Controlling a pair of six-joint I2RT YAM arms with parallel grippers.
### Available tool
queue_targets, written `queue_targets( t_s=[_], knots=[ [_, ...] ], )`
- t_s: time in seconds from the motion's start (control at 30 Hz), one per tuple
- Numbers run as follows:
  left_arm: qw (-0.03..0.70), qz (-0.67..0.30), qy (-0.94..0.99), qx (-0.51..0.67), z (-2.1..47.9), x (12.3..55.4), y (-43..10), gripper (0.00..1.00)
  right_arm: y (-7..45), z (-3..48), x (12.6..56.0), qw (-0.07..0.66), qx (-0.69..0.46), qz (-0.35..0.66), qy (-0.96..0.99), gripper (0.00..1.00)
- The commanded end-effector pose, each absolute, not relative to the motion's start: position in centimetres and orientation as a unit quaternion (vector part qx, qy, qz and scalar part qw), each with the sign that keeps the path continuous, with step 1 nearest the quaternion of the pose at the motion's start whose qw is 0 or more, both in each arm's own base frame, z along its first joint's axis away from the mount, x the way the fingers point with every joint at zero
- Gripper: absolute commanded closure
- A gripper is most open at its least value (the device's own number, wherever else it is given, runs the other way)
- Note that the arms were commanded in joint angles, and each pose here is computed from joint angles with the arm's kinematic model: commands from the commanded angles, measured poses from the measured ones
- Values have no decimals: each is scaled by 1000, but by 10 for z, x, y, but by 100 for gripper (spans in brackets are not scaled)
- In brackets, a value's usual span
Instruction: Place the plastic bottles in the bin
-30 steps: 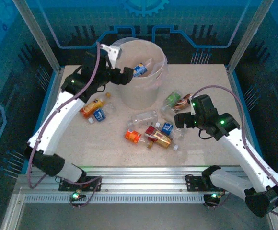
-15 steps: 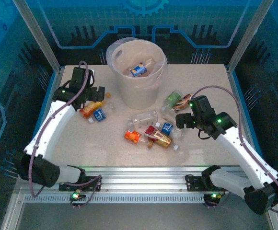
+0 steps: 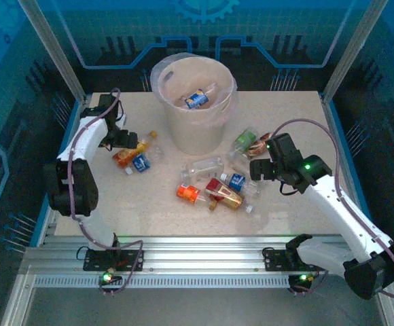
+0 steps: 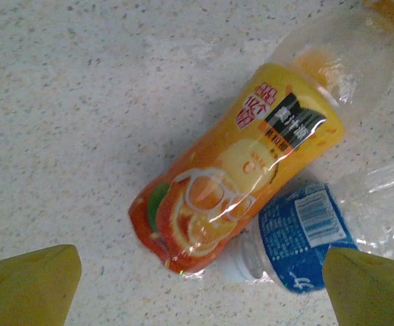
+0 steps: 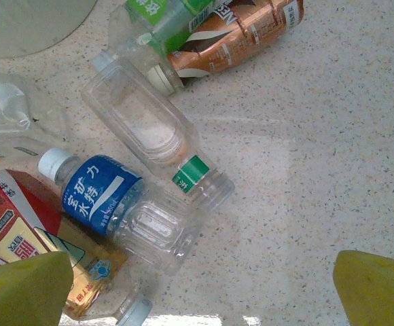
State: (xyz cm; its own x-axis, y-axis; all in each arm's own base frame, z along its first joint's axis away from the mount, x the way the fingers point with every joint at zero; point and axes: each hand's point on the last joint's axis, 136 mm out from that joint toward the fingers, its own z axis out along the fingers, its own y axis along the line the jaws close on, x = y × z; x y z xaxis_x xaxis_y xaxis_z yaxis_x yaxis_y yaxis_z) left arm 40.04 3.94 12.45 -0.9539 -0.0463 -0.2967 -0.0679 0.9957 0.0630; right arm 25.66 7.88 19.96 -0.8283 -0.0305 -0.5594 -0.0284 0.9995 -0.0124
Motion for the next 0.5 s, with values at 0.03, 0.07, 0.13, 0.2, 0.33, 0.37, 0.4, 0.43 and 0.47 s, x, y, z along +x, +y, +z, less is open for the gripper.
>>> queue_targets(
  t_s=[0.03,0.07,0.13,0.2,0.33,0.37,0.4,0.43,0.47],
  knots=[
    [144,-8,989,-12,120,417,29,6,78,207,256,297,-10,-9,955,0],
    [141,-13,990,-12,118,420,27,6,77,207,256,297,-9,-10,955,0],
    [137,-22,990,-11,114,425,25,6,77,207,256,297,-8,-10,955,0],
    [133,-32,990,-11,111,430,21,6,77,206,256,296,-8,-12,955,0],
    [118,-47,992,-12,102,433,17,1,77,206,257,294,-7,-13,956,0],
    [115,-47,992,-12,99,433,17,1,77,205,258,294,-8,-14,956,0],
    [114,-48,992,-12,97,434,17,1,78,205,258,294,-8,-14,956,0],
    [111,-50,993,-12,95,434,16,1,78,205,258,293,-8,-13,956,0],
    [107,-55,993,-10,93,433,14,1,78,205,259,293,-8,-13,956,0]
  ],
)
